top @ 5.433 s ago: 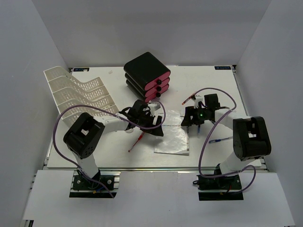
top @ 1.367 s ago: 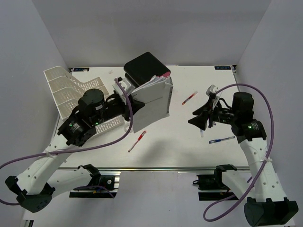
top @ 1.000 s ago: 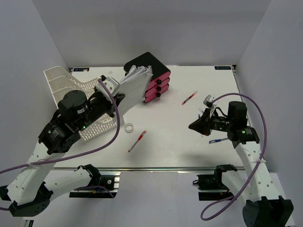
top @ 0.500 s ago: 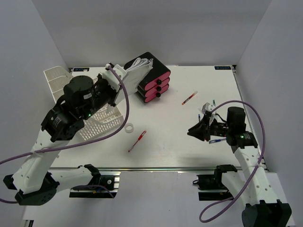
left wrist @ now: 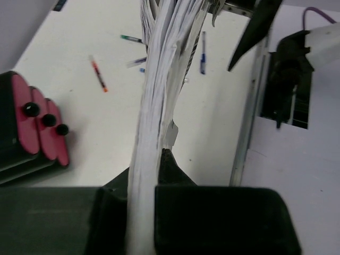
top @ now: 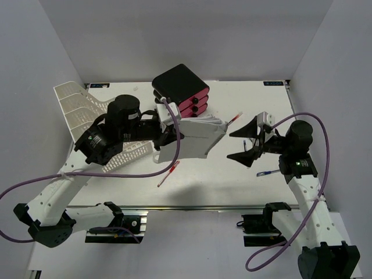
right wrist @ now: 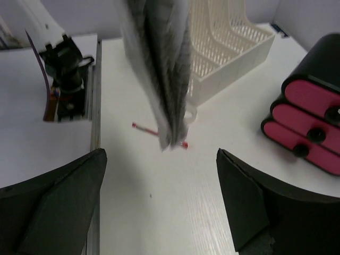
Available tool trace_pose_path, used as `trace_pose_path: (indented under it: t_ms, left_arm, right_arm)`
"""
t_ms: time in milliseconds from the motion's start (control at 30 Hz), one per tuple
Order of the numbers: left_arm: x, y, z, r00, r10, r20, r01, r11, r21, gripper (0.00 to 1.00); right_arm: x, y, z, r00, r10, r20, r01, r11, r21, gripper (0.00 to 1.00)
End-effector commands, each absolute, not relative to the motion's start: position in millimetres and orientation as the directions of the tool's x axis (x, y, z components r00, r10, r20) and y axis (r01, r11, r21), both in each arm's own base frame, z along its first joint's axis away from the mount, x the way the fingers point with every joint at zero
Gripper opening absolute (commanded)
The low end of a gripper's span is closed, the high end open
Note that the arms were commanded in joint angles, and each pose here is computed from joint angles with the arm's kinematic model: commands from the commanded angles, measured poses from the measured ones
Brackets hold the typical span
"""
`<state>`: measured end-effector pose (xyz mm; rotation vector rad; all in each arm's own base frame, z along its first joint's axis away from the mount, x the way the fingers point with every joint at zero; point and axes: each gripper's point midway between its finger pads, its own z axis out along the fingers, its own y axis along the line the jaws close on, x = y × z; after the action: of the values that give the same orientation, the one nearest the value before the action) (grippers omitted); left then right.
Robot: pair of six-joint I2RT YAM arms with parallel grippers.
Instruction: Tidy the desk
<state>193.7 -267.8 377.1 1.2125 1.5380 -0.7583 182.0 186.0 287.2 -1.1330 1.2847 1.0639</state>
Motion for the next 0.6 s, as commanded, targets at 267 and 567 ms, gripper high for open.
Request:
trace_pose_path:
  t_ms: [267, 567]
  left_arm:
    - [170.3, -294.9, 385.0, 0.019, 0.148, -0.989, 0.989, 0.141, 0.041, 0.00]
    - [164.0, -305.7, 386.6, -0.019, 0.100, -0.995, 0.997, 0.079, -0.011, 0.00]
  right_arm:
    - [158.9, 200.6, 379.4, 0.100, 0.144, -0.984, -0.995, 0.040, -0.095, 0.89]
    - [171.5, 214.6, 385.4, 0.052, 0.146, -0.988, -0.997, 0.059, -0.044, 0.89]
